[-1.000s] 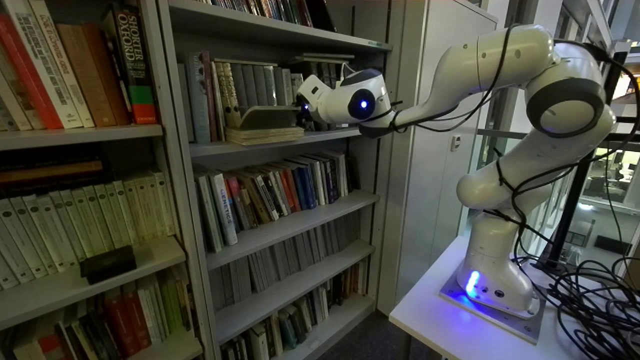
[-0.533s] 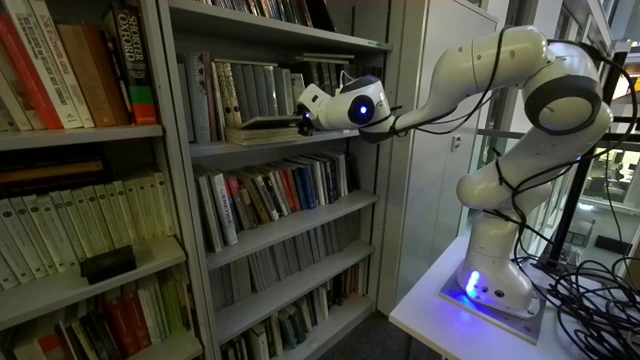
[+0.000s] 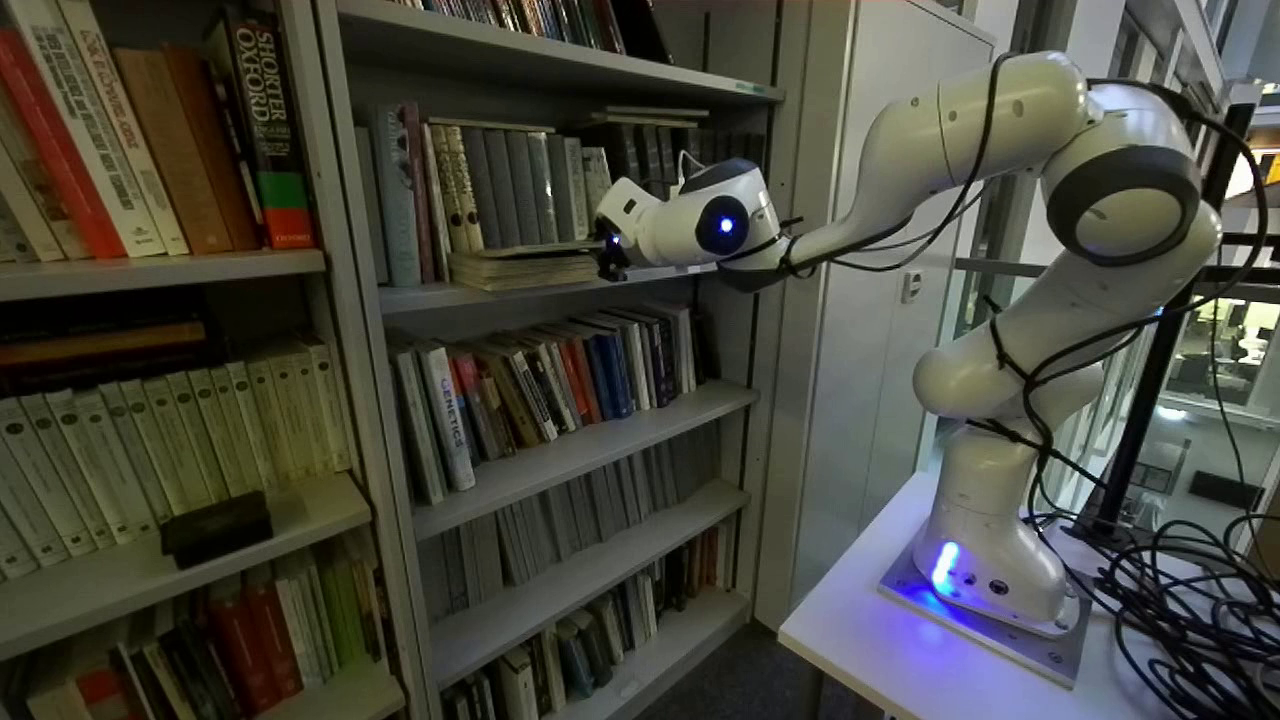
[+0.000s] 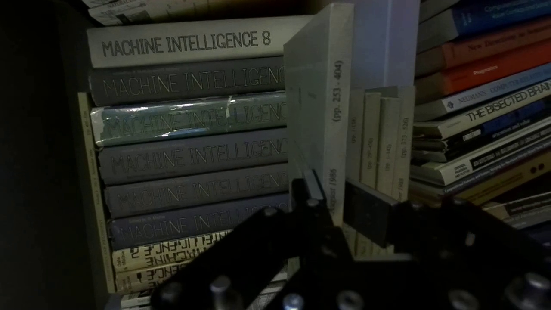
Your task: Pick up the book and place it on the other books on the shelf
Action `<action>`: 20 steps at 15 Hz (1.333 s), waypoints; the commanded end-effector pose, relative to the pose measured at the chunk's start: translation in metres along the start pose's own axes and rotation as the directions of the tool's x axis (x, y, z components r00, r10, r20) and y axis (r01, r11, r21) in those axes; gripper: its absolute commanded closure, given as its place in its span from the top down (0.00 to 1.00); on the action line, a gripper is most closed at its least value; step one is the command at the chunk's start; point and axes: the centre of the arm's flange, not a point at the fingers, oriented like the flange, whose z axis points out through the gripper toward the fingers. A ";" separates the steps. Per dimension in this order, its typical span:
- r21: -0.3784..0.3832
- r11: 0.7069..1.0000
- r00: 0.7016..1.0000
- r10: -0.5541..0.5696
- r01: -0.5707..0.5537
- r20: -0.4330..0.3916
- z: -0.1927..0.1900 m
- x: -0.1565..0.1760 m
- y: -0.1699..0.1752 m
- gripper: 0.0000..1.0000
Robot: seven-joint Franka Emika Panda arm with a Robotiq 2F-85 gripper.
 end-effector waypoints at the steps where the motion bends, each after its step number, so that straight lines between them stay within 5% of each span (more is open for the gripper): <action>1: 0.019 1.000 1.000 -0.019 0.019 -0.023 -0.002 0.000 0.003 0.04; 9: 0.037 0.999 0.999 -0.027 0.029 -0.040 -0.012 0.001 -0.006 0.04; 10: 0.040 0.999 0.999 -0.026 0.028 -0.040 -0.013 0.001 -0.007 0.28; 11: 0.043 0.999 0.999 -0.027 0.029 -0.045 -0.014 0.002 -0.006 0.41; 18: 0.046 0.999 0.997 -0.026 0.029 -0.067 -0.020 0.007 -0.005 0.94; 20: 0.044 0.999 0.997 -0.023 0.026 -0.074 -0.022 0.008 -0.004 1.00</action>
